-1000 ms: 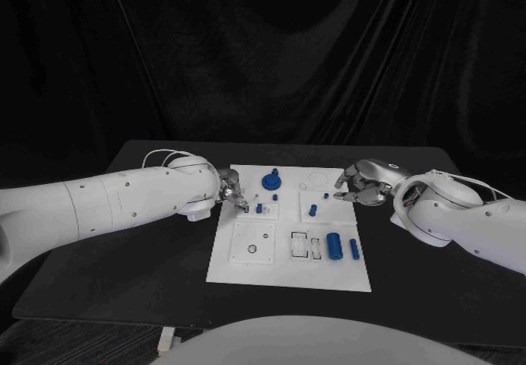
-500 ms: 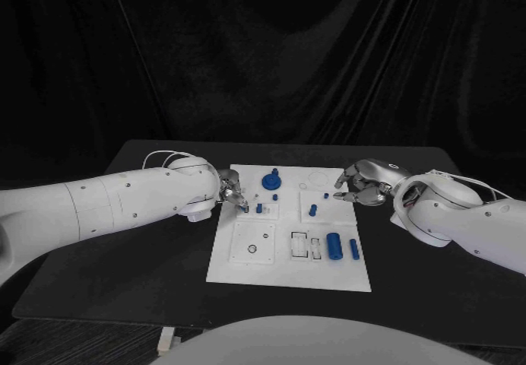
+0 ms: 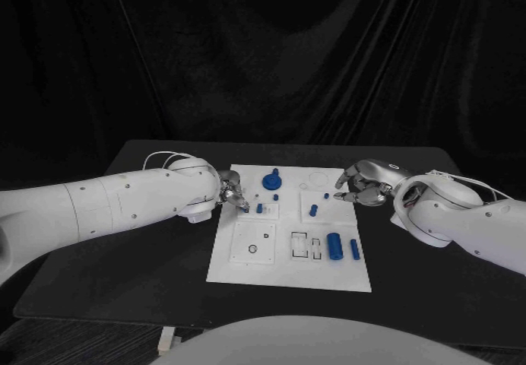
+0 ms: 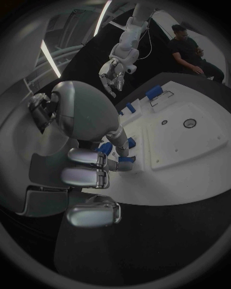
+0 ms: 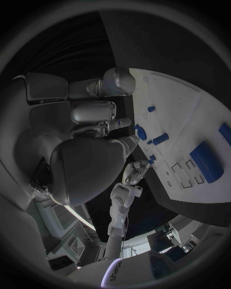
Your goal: Assemble the parts on the task board
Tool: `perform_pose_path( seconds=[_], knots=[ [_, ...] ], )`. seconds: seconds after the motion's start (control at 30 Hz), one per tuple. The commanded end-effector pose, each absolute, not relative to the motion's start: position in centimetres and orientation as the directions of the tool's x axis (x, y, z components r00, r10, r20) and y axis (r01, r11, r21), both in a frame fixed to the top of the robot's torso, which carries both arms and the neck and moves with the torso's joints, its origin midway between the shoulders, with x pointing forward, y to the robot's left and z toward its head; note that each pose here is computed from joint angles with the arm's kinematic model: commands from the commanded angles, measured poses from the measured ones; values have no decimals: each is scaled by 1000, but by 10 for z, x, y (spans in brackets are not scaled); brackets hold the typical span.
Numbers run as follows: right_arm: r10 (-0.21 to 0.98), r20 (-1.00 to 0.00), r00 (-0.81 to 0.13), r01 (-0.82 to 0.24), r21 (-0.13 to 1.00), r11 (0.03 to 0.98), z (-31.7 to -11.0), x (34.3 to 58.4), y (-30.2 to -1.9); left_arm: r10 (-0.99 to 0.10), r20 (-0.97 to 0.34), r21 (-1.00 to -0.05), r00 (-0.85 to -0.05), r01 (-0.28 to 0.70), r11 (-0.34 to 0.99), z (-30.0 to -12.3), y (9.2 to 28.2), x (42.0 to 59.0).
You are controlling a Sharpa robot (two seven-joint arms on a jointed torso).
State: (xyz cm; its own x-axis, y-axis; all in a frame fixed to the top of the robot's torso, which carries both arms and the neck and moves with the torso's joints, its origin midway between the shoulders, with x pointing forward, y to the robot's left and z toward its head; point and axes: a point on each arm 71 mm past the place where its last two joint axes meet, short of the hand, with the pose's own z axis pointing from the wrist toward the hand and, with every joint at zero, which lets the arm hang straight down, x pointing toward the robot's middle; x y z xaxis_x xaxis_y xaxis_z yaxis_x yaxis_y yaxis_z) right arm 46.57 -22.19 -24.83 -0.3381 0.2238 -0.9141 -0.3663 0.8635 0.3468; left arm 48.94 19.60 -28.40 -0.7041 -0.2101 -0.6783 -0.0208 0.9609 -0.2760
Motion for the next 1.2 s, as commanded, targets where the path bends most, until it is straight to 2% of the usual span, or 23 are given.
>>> perform_pose_path(
  seconds=[0.03, 1.2],
  knots=[
    [225, -915, -336, -351, 343, 872, -249, 466, -223, -199, -665, -277, -720, -9, 961, -288, 194, 486],
    [224, -915, -337, -345, 341, 874, -250, 466, -223, -191, -659, -272, -728, -6, 962, -291, 194, 488]
  ],
)
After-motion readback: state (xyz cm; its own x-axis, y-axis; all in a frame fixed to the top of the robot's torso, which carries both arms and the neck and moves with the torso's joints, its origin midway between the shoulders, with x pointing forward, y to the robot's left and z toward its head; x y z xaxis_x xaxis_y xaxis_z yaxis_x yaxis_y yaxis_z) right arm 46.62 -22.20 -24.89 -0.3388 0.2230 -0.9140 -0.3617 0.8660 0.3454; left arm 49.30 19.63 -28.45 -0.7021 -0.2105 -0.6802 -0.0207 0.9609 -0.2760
